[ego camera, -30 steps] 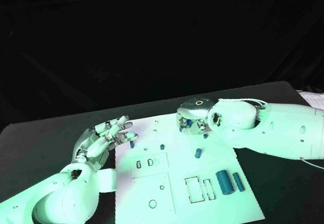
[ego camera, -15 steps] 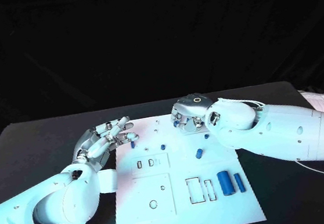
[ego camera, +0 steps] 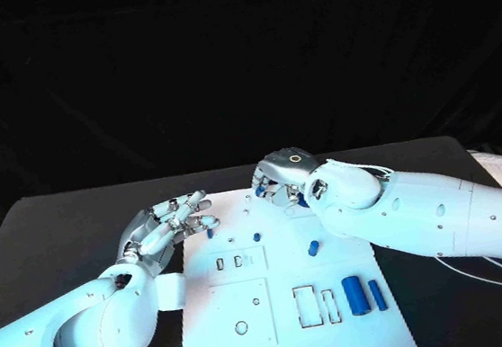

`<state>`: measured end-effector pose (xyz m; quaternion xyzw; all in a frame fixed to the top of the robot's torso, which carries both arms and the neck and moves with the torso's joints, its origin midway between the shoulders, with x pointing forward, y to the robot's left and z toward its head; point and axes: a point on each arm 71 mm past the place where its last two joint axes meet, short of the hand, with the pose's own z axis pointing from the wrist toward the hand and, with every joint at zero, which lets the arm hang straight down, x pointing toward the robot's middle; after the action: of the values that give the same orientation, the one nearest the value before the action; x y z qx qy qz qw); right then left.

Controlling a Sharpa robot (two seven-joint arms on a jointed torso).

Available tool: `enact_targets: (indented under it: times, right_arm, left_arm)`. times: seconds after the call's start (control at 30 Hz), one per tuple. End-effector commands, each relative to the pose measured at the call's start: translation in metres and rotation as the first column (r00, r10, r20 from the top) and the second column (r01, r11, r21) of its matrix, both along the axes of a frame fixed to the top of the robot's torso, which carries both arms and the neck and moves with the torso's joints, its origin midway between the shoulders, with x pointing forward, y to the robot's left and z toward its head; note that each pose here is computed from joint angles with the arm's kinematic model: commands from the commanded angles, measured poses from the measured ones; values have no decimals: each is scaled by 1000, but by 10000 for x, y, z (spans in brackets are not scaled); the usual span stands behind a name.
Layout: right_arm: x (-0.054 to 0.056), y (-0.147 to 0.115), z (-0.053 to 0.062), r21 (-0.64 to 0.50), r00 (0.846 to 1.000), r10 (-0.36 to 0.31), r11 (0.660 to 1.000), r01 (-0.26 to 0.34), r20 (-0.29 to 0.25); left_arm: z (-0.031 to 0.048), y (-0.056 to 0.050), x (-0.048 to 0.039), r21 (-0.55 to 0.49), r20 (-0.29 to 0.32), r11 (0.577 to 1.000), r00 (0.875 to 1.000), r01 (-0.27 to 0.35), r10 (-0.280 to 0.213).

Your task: Assemble the parts on the task board

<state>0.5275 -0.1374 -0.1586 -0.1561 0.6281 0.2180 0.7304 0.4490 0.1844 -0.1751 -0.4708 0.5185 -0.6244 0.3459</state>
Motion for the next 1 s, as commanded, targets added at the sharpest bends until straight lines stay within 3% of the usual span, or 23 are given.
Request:
enact_targets:
  times: [0.03, 0.7, 1.0]
  right_arm:
    - [12, 44, 10, 8, 1000, 7, 1000, -8, 7]
    - [109, 217, -86, -28, 999, 22, 999, -23, -33]
    - [133, 238, -112, -50, 999, 0, 999, -2, -37]
  left_arm:
    - [27, -29, -10, -17, 9, 1000, 1000, 22, -22]
    - [48, -43, -10, -17, 15, 1000, 1000, 26, -26]
    - [56, -47, -10, -18, 16, 999, 999, 28, -28]
